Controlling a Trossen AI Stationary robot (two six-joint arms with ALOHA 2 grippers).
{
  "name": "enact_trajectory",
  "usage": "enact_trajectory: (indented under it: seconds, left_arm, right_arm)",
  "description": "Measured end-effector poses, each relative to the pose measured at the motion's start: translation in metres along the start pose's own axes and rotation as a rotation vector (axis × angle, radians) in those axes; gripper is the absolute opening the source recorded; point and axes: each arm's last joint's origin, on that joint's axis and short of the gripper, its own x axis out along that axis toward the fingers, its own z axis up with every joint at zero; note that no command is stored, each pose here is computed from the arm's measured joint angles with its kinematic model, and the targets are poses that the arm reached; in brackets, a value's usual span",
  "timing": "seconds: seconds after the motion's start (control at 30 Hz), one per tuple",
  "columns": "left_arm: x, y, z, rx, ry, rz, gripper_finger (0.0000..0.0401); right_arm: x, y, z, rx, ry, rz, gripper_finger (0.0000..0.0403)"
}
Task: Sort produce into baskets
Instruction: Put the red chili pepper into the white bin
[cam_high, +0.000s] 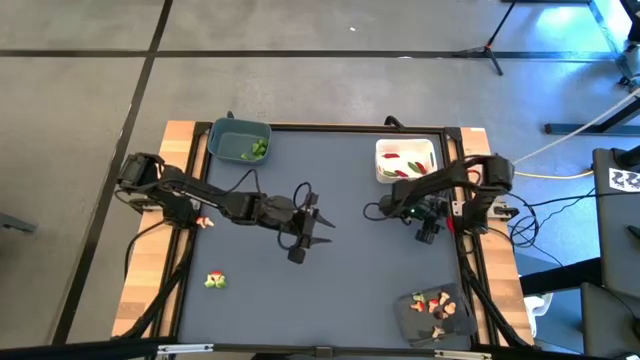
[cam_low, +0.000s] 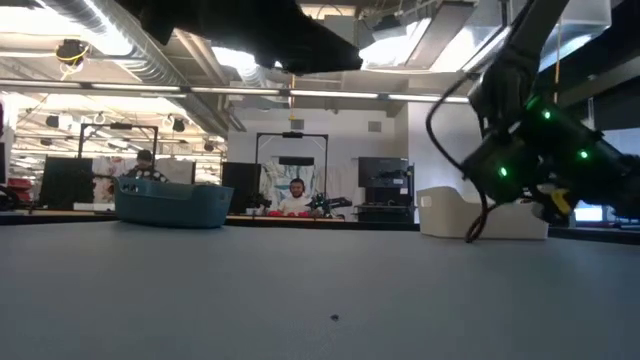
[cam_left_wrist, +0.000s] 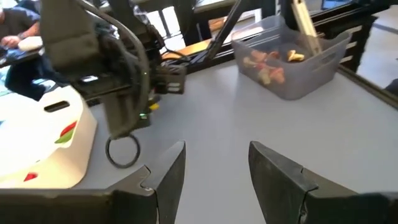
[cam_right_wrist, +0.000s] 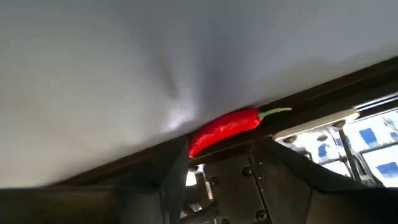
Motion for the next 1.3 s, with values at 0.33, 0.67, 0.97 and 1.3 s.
enact_trajectory:
  seconds: [0.33, 0.67, 0.97, 1.3]
  left_arm:
    - [0.000, 0.012, -0.005, -0.019, 0.027, 0.029, 0.0172]
    - [0.000, 0.012, -0.005, 0.004, 0.027, 0.031, 0.0172]
    - [0.000, 0.012, -0.005, 0.003, 0.027, 0.032, 0.0172]
    - [0.000, 0.012, -0.005, 0.004, 0.027, 0.032, 0.0172]
  right_arm:
    - [0.032, 0.001, 0.013, -0.027, 0.162, -0.118, 0.0182]
    - [0.035, 0.003, 0.015, -0.072, 0.176, -0.048, 0.0181]
    - [0.035, 0.004, 0.015, -0.084, 0.179, -0.018, 0.0088]
    - [0.031, 0.006, 0.017, -0.079, 0.183, 0.027, 0.0008]
